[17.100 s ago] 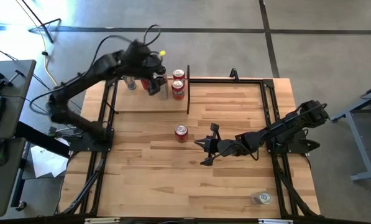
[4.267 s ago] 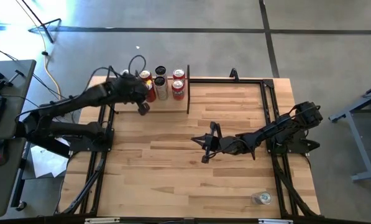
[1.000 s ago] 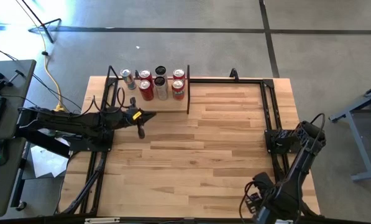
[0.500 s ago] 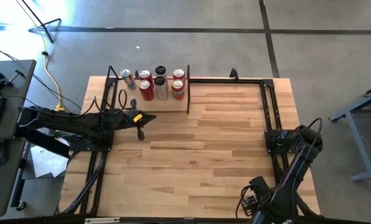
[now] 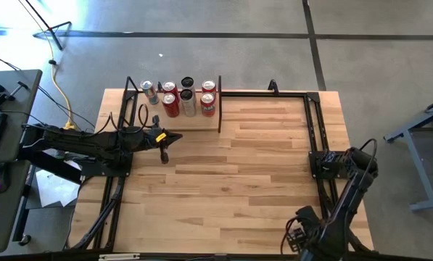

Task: Place canned beverage on shelf
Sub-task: Put the blue soda can aligned with the other blue soda can on the shelf

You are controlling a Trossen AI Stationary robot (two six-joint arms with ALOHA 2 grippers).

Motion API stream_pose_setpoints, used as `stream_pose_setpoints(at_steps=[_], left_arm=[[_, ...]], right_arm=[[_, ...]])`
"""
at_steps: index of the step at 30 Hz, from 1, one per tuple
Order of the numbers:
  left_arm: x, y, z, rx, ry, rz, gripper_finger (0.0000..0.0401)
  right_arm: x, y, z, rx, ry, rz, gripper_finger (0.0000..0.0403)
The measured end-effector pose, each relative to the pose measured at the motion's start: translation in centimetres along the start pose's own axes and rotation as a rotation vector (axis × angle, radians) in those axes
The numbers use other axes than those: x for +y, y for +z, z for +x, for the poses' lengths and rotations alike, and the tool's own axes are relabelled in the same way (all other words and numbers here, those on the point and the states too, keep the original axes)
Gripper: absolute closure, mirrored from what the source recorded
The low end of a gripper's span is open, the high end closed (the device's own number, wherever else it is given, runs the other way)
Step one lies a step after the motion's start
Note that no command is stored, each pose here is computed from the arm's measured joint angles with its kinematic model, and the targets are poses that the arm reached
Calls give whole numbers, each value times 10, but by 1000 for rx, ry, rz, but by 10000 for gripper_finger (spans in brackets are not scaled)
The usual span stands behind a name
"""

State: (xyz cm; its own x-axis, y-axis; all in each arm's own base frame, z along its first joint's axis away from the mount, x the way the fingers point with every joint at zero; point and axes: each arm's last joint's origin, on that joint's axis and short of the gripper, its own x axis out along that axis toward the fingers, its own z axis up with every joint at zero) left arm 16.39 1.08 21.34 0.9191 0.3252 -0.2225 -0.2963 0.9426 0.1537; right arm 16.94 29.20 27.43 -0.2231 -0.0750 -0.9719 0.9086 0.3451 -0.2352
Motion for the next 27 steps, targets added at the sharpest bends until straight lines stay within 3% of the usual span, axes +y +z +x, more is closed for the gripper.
stream_pose_setpoints(at_steps=[27], left_arm=[[0,-3,0,30,-3,7,401]], right_arm=[[3,1,21,-5,-20,-74,139]])
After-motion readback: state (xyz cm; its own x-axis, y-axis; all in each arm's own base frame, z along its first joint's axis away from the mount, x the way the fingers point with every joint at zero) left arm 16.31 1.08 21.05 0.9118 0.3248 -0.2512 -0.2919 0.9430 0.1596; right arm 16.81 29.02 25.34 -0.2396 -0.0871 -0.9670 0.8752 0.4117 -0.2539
